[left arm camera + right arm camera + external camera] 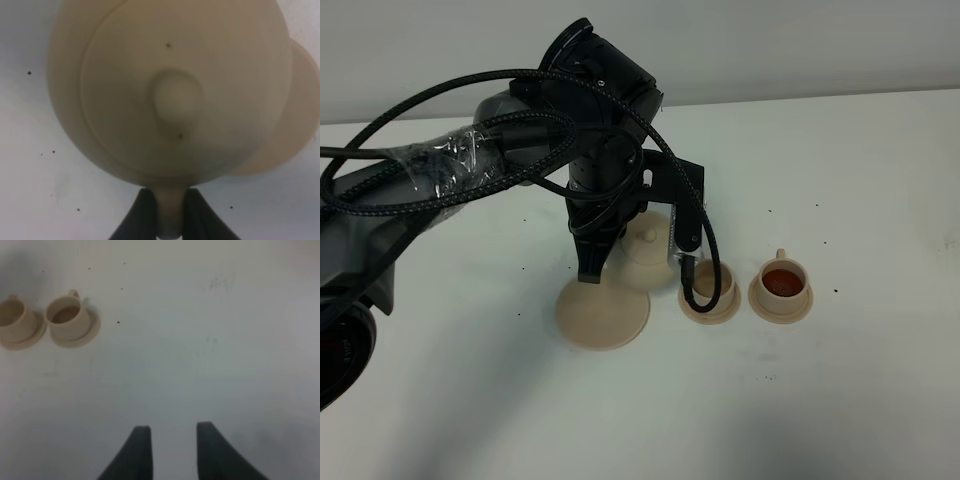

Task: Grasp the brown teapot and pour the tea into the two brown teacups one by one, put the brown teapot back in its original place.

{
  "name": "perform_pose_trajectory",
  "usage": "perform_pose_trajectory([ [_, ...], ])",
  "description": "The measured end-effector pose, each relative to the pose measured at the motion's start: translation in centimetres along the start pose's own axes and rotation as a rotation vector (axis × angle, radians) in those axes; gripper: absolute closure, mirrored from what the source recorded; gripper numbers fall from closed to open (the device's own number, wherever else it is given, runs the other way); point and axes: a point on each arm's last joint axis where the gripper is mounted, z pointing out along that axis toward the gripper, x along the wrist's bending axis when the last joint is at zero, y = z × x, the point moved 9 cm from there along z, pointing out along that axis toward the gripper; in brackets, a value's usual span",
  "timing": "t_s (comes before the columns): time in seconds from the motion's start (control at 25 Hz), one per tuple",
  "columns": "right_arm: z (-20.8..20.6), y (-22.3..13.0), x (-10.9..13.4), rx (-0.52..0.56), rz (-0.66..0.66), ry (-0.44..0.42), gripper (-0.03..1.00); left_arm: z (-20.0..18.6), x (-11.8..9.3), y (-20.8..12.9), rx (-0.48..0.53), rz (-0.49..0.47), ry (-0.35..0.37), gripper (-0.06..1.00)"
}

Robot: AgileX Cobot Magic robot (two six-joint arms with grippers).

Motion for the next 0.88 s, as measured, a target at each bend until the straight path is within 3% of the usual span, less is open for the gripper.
perform_pose_trajectory([
  [0.24, 0.0, 0.0, 0.0, 0.0, 0.0, 0.0, 0.73, 0.04, 0.46, 0.43, -0.023, -0.009, 0.025, 0.82],
  [0.44, 0.0, 0.0, 0.0, 0.0, 0.0, 0.0, 0.73, 0.02, 0.86, 0.77, -0.043, -0.085, 0.045, 0.82],
  [0.88, 0.0, 0.0, 0.0, 0.0, 0.0, 0.0, 0.73, 0.01, 0.94, 0.82, -0.046, -0.088, 0.049, 0.82],
])
